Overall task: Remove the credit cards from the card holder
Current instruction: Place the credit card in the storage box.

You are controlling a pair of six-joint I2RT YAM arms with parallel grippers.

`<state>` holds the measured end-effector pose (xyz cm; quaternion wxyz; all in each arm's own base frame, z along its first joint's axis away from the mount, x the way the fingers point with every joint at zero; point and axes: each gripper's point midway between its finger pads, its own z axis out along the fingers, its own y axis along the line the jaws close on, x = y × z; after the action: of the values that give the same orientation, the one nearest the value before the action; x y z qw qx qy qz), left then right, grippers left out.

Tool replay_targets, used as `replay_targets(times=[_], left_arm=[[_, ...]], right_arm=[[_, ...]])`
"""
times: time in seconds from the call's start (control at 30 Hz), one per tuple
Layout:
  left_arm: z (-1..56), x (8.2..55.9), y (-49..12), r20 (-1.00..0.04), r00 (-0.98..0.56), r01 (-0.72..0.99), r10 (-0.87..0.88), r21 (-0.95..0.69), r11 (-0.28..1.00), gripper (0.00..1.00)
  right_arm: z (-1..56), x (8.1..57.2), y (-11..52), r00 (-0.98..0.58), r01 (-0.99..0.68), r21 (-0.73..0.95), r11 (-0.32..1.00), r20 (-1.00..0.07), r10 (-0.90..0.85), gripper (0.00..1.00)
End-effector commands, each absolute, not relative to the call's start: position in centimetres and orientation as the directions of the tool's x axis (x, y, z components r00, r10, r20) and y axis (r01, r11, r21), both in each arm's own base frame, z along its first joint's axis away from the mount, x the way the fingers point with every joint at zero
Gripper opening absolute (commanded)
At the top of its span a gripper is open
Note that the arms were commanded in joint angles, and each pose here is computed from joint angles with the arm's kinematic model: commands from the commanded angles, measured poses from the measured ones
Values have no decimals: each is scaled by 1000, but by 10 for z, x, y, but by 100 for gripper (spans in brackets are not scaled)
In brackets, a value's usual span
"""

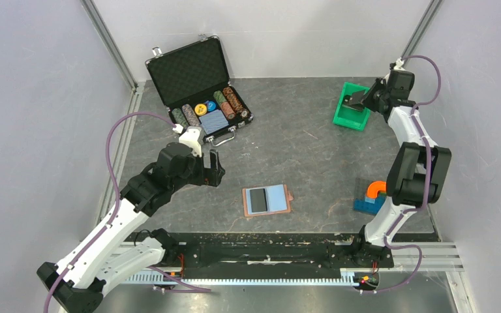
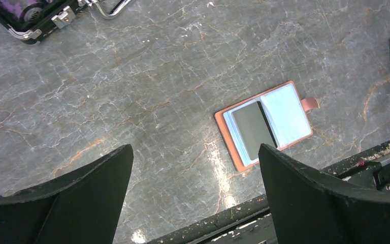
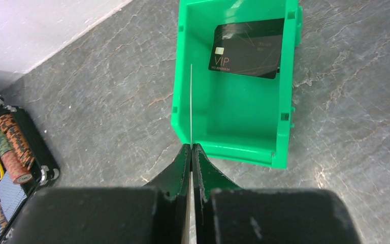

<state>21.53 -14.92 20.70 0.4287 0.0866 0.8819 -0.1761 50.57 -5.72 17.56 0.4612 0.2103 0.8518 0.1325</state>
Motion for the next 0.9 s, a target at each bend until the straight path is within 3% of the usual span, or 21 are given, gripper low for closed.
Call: replay_targets(times=[0.0,0.87], left_arm=[[214,221,-135,-829,-557,304,49,-150,941,100],[212,227,-128,-835,-548,265,47,-120,957,100]], right_arm=[[192,540,-65,-404,217,438,873,-774,488,0],[121,611,-86,-412,236,543,806,-695,589,0]])
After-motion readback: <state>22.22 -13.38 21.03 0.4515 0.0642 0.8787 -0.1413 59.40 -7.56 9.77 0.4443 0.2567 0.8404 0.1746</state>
